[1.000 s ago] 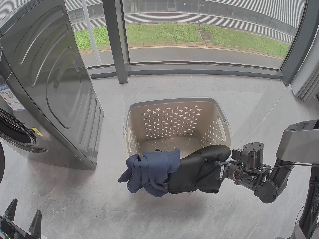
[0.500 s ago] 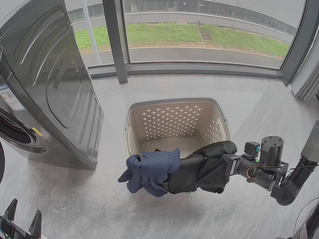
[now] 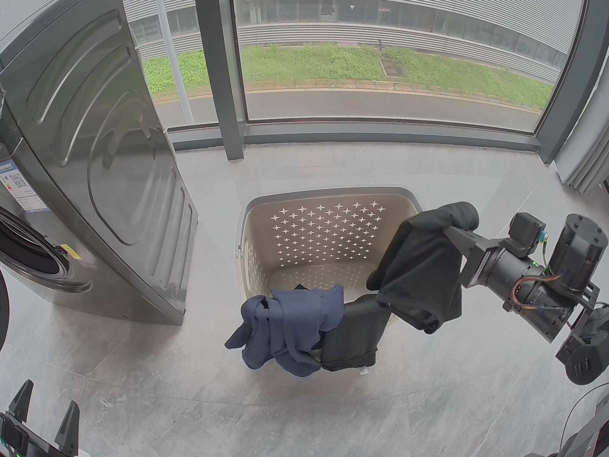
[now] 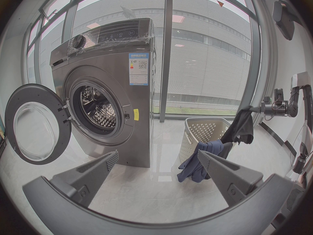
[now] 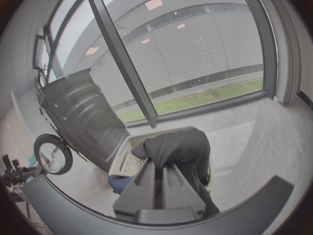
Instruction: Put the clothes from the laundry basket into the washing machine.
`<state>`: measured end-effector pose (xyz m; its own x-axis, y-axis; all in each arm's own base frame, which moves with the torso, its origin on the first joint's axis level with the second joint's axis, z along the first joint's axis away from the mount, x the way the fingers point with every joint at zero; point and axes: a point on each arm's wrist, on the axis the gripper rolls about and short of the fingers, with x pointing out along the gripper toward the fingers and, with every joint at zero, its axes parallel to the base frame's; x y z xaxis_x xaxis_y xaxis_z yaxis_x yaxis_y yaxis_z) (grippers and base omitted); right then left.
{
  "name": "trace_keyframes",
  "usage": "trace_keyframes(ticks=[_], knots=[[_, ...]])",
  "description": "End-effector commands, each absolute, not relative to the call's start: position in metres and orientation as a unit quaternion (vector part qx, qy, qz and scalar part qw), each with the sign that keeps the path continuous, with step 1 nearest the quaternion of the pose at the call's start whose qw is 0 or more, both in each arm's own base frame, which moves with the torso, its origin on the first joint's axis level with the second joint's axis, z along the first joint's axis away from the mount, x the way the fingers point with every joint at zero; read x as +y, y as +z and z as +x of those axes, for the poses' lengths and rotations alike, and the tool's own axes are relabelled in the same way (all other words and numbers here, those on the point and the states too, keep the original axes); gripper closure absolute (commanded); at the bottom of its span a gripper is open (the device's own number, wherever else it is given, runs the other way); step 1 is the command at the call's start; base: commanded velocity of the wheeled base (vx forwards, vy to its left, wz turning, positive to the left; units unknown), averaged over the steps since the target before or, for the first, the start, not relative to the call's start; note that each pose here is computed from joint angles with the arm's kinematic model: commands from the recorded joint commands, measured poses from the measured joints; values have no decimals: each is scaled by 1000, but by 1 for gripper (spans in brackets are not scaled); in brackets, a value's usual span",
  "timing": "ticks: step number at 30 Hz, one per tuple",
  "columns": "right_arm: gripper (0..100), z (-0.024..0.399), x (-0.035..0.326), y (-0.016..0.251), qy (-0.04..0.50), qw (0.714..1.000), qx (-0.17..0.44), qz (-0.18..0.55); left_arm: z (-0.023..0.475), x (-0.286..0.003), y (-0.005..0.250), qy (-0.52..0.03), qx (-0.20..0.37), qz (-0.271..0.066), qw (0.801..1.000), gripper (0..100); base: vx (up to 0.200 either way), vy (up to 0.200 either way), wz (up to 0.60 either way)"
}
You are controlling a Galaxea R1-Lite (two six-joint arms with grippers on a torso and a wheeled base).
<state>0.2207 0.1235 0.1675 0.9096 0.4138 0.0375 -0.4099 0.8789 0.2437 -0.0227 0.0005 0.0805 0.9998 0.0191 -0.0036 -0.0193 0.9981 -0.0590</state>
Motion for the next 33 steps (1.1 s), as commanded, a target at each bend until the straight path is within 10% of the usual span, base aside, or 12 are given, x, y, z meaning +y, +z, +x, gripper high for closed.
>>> trace_keyframes(ticks=[1, 33], knots=[[100, 206, 126, 202, 238, 959, -55, 143, -22, 1, 76, 10, 4, -30, 999, 0, 0, 0, 0], [100, 182, 120, 214, 255, 956, -71, 124, -22, 1, 76, 10, 5, -29, 1000, 0, -75, 0, 0]])
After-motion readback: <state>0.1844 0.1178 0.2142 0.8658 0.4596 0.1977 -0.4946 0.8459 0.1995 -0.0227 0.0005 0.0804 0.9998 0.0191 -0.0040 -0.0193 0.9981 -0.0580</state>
